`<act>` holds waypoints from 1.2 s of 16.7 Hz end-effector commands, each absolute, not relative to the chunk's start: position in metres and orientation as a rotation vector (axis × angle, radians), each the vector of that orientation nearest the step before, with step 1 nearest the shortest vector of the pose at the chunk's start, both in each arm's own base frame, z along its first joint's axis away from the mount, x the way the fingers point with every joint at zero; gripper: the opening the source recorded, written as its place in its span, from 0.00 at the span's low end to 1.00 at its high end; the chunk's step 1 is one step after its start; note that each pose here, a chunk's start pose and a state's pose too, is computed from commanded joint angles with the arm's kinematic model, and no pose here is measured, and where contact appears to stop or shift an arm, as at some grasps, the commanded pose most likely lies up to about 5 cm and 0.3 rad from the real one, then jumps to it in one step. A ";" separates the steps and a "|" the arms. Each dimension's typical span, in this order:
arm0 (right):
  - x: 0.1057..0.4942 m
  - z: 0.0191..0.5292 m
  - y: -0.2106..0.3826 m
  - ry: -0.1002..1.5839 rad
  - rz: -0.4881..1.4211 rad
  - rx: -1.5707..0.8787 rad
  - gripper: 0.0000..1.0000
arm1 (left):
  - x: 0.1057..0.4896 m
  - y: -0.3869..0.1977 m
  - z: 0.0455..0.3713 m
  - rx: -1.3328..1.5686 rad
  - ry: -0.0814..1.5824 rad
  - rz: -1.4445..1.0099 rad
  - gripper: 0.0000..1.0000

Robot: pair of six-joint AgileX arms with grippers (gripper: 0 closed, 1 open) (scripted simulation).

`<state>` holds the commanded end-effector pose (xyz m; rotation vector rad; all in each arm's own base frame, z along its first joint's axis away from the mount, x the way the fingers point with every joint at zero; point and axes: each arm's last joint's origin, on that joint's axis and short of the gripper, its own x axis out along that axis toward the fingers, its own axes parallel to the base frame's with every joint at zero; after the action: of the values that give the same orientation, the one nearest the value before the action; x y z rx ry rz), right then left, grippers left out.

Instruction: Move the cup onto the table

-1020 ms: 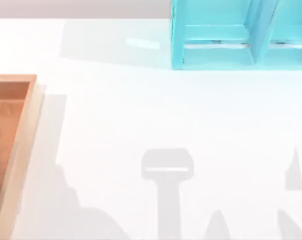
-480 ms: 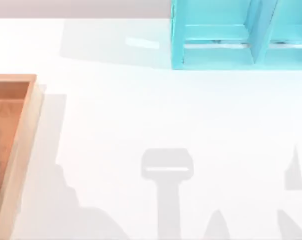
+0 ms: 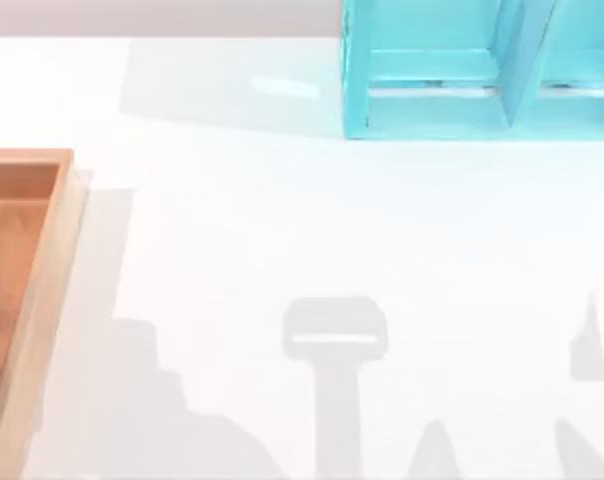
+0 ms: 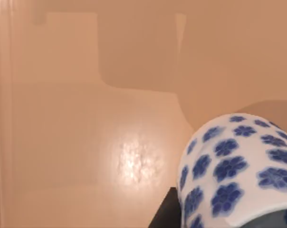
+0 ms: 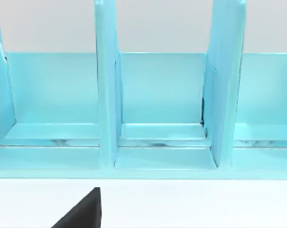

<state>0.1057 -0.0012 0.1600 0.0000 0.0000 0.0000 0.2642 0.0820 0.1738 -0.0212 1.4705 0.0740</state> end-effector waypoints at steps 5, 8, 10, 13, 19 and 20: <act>0.106 0.160 -0.001 0.000 0.000 0.000 1.00 | 0.271 0.039 0.213 -0.047 1.489 0.075 0.00; 0.106 0.160 -0.001 0.000 0.000 0.000 1.00 | 0.261 0.001 0.233 -0.015 1.546 0.022 0.00; 0.106 0.160 -0.001 0.000 0.000 0.000 1.00 | 0.253 -0.015 0.244 0.007 1.563 -0.003 0.00; 0.106 0.160 -0.001 0.000 0.000 0.000 1.00 | 0.249 -0.022 0.249 0.017 1.566 -0.014 0.00; 0.106 0.160 -0.001 0.000 0.000 0.000 1.00 | 0.256 -0.031 0.248 0.017 1.581 -0.011 0.00; 0.106 0.160 -0.001 0.000 0.000 0.000 1.00 | 0.261 -0.040 0.248 0.017 1.585 -0.010 0.00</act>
<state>0.1057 -0.0012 0.1600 0.0000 0.0000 0.0000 0.2605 -0.0402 0.2485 0.0171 1.5847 -0.0097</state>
